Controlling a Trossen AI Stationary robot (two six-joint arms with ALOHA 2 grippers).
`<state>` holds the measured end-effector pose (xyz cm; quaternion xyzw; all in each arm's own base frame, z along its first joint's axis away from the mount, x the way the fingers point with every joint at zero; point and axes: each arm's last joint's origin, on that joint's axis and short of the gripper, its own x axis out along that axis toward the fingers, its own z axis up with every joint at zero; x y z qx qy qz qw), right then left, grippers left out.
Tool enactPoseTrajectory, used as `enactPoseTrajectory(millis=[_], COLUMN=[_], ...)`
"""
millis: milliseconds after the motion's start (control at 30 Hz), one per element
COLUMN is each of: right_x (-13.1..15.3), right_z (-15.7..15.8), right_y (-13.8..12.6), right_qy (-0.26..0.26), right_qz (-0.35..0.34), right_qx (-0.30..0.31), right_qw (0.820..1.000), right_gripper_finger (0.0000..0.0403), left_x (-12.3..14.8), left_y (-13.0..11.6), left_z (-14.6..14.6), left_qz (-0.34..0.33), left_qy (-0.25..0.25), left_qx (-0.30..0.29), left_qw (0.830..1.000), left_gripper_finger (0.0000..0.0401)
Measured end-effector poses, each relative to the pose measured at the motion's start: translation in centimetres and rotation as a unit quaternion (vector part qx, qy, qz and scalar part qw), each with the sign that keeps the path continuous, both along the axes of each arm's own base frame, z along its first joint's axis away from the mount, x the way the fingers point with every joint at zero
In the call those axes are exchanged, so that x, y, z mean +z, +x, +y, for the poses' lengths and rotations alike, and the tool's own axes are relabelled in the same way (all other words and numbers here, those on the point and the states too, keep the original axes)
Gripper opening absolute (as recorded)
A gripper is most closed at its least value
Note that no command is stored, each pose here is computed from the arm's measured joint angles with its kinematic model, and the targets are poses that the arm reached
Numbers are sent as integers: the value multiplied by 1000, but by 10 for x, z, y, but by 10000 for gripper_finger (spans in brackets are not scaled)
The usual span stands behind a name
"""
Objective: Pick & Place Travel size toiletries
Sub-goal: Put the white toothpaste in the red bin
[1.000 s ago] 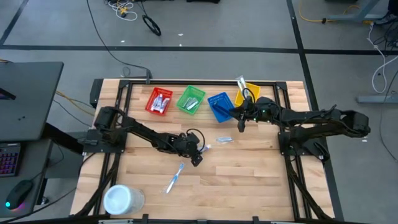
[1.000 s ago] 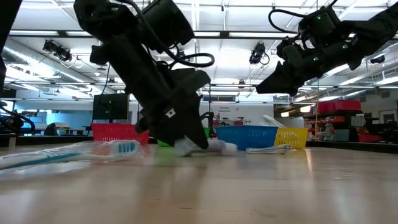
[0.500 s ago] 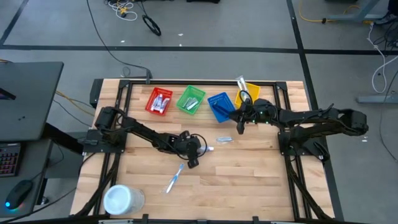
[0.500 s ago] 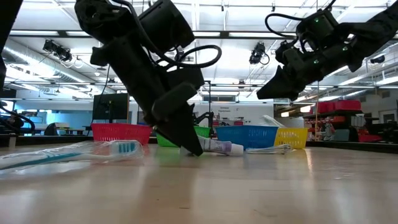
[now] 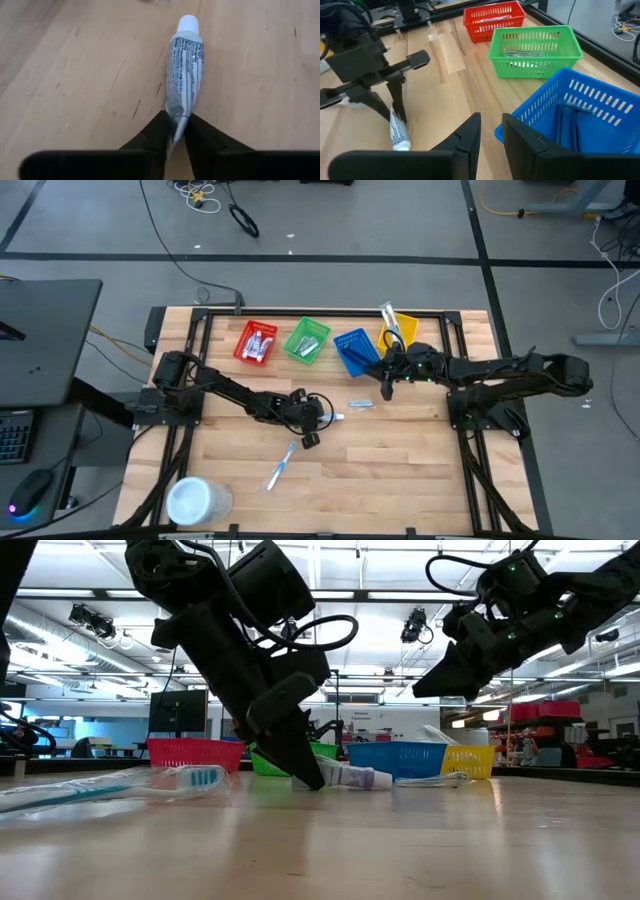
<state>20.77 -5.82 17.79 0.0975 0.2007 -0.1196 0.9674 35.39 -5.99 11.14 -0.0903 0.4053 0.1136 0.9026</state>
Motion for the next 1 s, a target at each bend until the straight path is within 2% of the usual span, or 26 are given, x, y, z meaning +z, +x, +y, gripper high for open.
enactPoseTrajectory(millis=[233, 367, 467, 667, 833, 1000], right_x=[0, 0, -1, -4, -5, -5], right_z=[3, 3, 3, 3, 3, 3], right_y=[1, 1, 0, -1, -2, -2], right_qy=[2, 11, 12, 21, 23, 28], right_qz=[0, -1, 5, 21, 26, 25], right_qx=[6, 2, 2, -9, -10, -12], right_qw=[1000, 1000, 1000, 1000, 999, 999], right_gripper_finger=[87, 87, 87, 87, 87, 87], left_x=[1, 11, 29, 75, 107, 125], left_y=[0, -5, -12, -48, -83, -107], left_z=[3, 8, 17, 50, 80, 112], left_qz=[-1, 11, 19, 57, 77, 88], left_qy=[-16, -32, -34, 25, 82, 95], left_qx=[12, 18, 35, 142, 244, 305], left_qw=[1000, 999, 999, 988, 963, 943], left_gripper_finger=[12, 8, 12, 6, 9, 6])
